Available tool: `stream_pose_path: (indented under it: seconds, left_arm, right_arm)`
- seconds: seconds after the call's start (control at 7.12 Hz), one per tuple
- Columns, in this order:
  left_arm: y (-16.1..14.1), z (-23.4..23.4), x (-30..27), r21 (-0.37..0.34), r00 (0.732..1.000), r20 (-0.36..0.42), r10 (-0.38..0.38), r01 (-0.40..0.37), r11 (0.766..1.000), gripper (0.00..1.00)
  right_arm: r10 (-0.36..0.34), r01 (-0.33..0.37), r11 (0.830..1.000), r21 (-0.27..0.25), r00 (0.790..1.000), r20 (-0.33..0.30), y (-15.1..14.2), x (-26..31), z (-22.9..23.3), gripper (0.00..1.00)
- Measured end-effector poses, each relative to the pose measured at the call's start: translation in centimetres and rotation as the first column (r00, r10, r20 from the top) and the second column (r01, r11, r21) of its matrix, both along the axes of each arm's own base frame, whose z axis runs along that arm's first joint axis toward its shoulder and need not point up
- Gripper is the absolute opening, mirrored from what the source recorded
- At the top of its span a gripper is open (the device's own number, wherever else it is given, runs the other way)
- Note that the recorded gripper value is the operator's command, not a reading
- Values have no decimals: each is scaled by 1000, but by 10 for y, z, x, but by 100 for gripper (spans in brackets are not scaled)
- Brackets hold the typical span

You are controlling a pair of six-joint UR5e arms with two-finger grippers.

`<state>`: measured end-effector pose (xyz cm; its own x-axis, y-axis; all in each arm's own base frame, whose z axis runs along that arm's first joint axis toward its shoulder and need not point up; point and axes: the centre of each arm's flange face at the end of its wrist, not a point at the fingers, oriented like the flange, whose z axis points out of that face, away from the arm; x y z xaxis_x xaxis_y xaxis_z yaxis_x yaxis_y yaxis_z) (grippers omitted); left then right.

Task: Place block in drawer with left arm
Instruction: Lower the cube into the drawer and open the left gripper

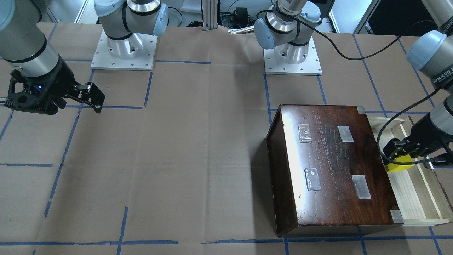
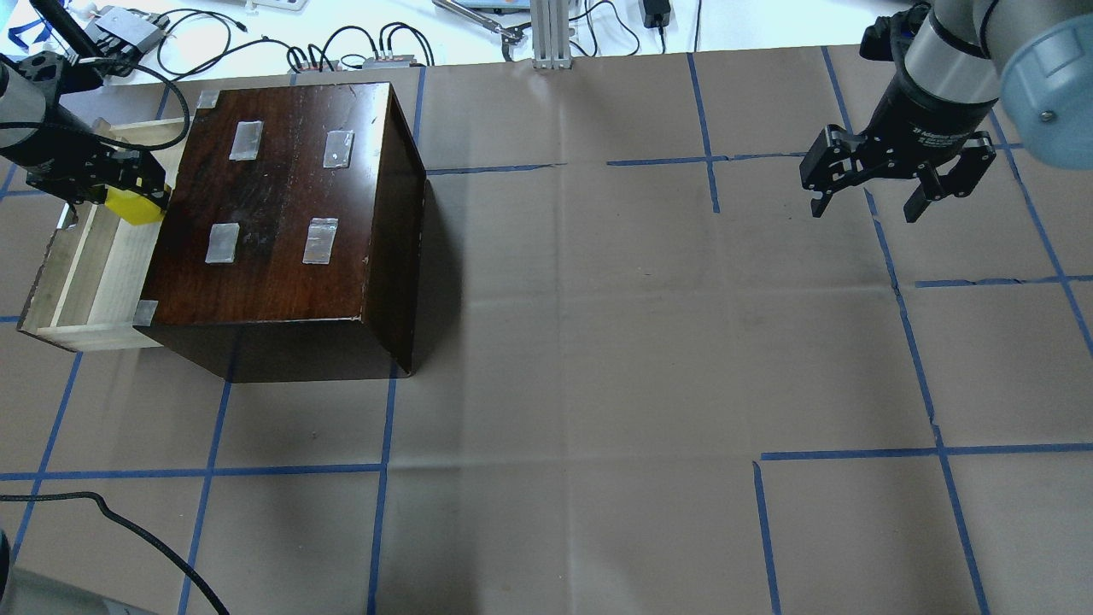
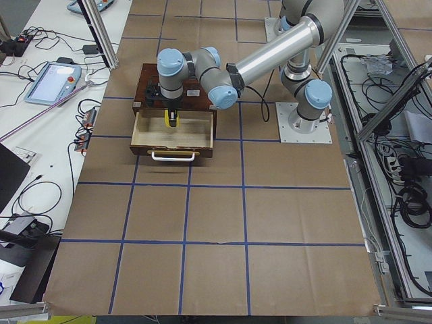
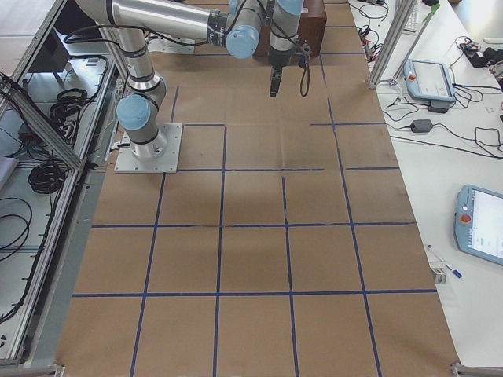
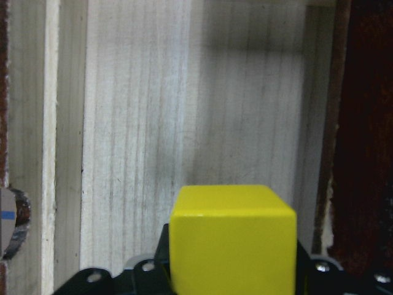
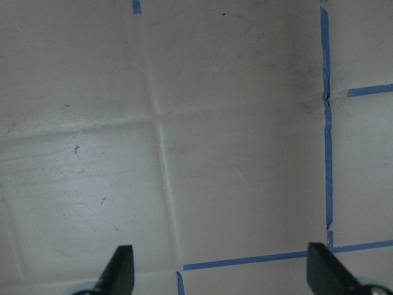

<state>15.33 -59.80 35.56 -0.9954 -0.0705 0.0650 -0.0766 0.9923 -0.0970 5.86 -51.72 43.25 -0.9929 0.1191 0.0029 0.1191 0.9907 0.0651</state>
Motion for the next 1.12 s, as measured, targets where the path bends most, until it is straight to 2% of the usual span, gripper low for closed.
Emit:
stream_pose_path:
  seconds: [0.14, 0.28, 1.12]
  left_arm:
    - [0, -1, 2, 1, 1000, 0, 3, -3, 1000, 82]
    - [0, 0, 2, -1, 1000, 0, 4, -4, 1000, 99]
    - [1, 26, 4, -35, 999, 30, 10, -9, 999, 99]
  right_arm:
    - [0, 0, 1000, 0, 1000, 0, 0, 0, 0, 100]
    - [0, 0, 1000, 0, 1000, 0, 0, 0, 0, 100]
    - [0, 0, 1000, 0, 1000, 0, 0, 0, 0, 100]
